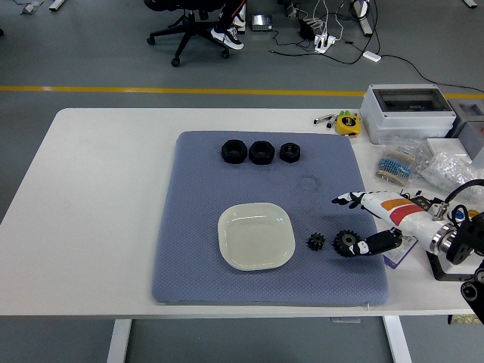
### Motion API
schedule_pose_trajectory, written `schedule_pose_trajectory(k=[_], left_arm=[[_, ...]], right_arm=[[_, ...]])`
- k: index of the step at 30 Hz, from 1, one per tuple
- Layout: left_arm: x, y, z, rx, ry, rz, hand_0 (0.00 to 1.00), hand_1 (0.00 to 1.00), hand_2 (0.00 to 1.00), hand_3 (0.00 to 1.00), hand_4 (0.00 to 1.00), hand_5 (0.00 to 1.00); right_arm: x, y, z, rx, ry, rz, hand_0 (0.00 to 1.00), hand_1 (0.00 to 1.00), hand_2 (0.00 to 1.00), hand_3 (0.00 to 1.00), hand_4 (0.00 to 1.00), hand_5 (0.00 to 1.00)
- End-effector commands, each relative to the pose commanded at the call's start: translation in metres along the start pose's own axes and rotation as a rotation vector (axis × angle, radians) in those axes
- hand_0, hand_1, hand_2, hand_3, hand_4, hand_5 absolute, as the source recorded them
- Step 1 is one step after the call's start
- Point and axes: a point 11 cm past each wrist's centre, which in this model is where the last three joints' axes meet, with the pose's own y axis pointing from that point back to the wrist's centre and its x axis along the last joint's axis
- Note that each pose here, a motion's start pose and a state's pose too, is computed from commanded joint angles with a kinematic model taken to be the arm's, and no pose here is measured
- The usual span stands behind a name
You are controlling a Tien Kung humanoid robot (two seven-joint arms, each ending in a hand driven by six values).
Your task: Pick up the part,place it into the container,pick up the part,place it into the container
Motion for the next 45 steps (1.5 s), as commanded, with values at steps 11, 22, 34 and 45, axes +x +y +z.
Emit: schedule_pose_trajectory(k=[11,22,34,45], left_arm=[[0.002,0.0,0.002,-0.002,-0.013,0.002,0.71,0.681,0.746,0.581,0.671,0.611],[-0.001,0.0,0.004,-0.002,-0.011,-0.003,0.708,0.68,0.745,0.579,0.668,0.604],[0.0,0.0,0.01,-0.008,-0.043,-0.004,0.707,0.675,0.741,0.579,0.668,0.604],[0.0,0.0,0.013,-0.012,-0.061,-0.004,0.705,0.674,0.738,0.578,0.666,0.602]], right_arm=[[-0.005,-0.008,0.005,-0.03,0.06,-0.058,0.656,0.685,0.759,0.823,0.998,0.353],[-0.014,-0.013,0.009,-0.041,0.04,-0.112,0.628,0.665,0.747,0.784,0.998,0.366],[-0.02,-0.011,0.018,-0.061,0.015,-0.146,0.51,0.561,0.613,0.514,0.843,0.476],[-0.021,-0.01,0.02,-0.064,-0.017,-0.143,0.321,0.425,0.516,0.502,0.812,0.513]])
